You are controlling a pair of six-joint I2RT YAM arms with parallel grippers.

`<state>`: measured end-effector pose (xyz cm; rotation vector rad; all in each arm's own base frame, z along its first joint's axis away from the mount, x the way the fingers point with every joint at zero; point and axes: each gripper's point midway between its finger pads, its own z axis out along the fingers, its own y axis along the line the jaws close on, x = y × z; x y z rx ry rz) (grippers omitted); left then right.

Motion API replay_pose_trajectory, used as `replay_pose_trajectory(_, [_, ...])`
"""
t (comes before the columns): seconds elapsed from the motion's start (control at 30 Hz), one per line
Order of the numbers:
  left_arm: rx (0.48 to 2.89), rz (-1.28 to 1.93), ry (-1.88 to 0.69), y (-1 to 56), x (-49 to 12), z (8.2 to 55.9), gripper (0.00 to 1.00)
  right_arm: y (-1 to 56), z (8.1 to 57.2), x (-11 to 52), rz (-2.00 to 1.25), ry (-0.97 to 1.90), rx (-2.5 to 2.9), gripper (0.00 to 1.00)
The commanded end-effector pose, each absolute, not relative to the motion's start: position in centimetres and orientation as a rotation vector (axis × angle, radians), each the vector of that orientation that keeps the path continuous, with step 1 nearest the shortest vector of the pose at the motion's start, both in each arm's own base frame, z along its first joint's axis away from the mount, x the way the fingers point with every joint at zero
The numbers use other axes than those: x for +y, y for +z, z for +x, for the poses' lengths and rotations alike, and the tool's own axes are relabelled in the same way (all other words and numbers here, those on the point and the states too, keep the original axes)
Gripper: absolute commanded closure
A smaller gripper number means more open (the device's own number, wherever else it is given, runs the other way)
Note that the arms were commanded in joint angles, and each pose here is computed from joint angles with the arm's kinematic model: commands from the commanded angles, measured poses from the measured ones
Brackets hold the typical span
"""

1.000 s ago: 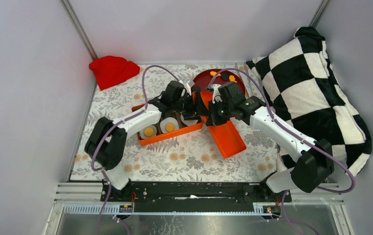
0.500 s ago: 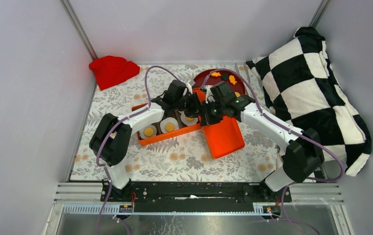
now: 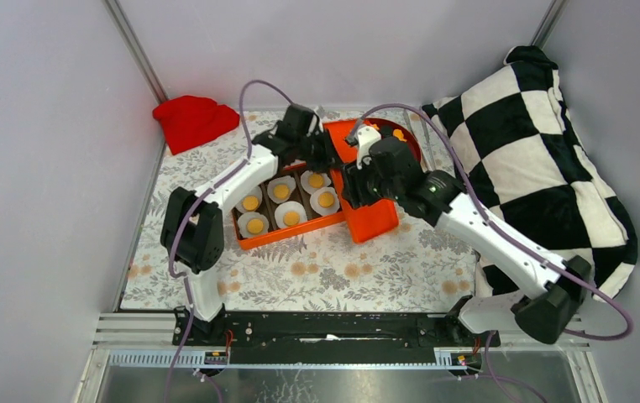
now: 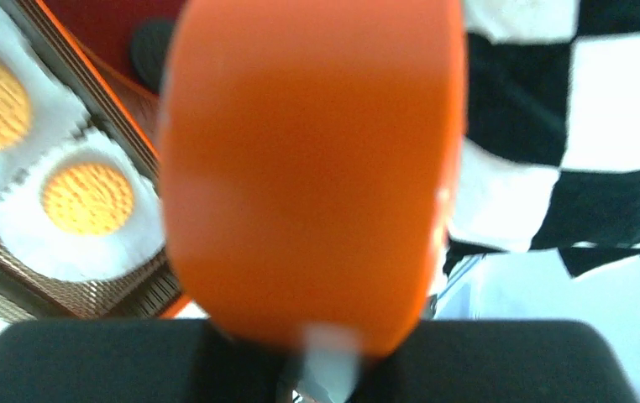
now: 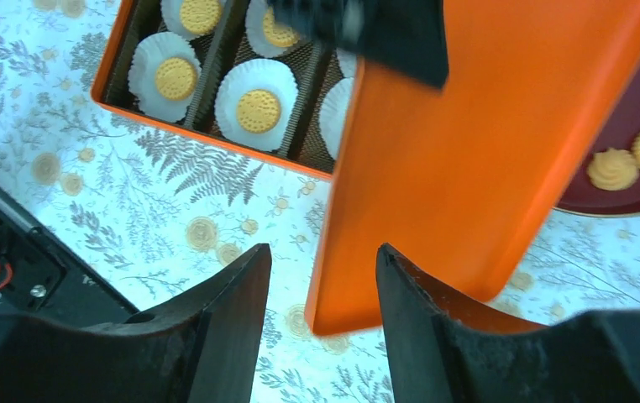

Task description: Pack the cookies

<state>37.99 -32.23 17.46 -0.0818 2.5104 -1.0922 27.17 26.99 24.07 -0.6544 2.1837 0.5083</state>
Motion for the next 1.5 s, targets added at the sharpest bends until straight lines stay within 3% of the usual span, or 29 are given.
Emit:
replay_pose_trajectory(0.0, [2.422, -0.083, -1.125, 23.0, -29.8, 41.0, 1.0, 23.4, 26.6, 24.7, -0.667, 0.329, 2.125, 0.43])
replay_pose_trajectory(0.33, [2.459, -0.196, -1.416, 25.8, -26.5, 42.5, 1.0, 22.1, 26.2, 23.0, -0.683, 0.039, 1.952, 0.43])
replay_pose_trajectory(0.67, [2.522, -0.258, -1.509, 25.2, -24.5, 41.6, 1.0, 21.2, 27.3, 25.3, -0.701, -0.014, 1.829, 0.42])
replay_pose_trajectory(1.23, [2.508, -0.35, -1.592, 25.0, -22.3, 44.8, 1.0, 23.2, 22.5, 28.7, -0.824, 0.003, 1.693, 0.43])
replay_pose_trajectory(1.47, [2.508, -0.338, -1.571, 25.7, -21.9, 43.8, 1.0, 22.6, 24.1, 29.0, -0.762, -0.103, 1.633, 0.43])
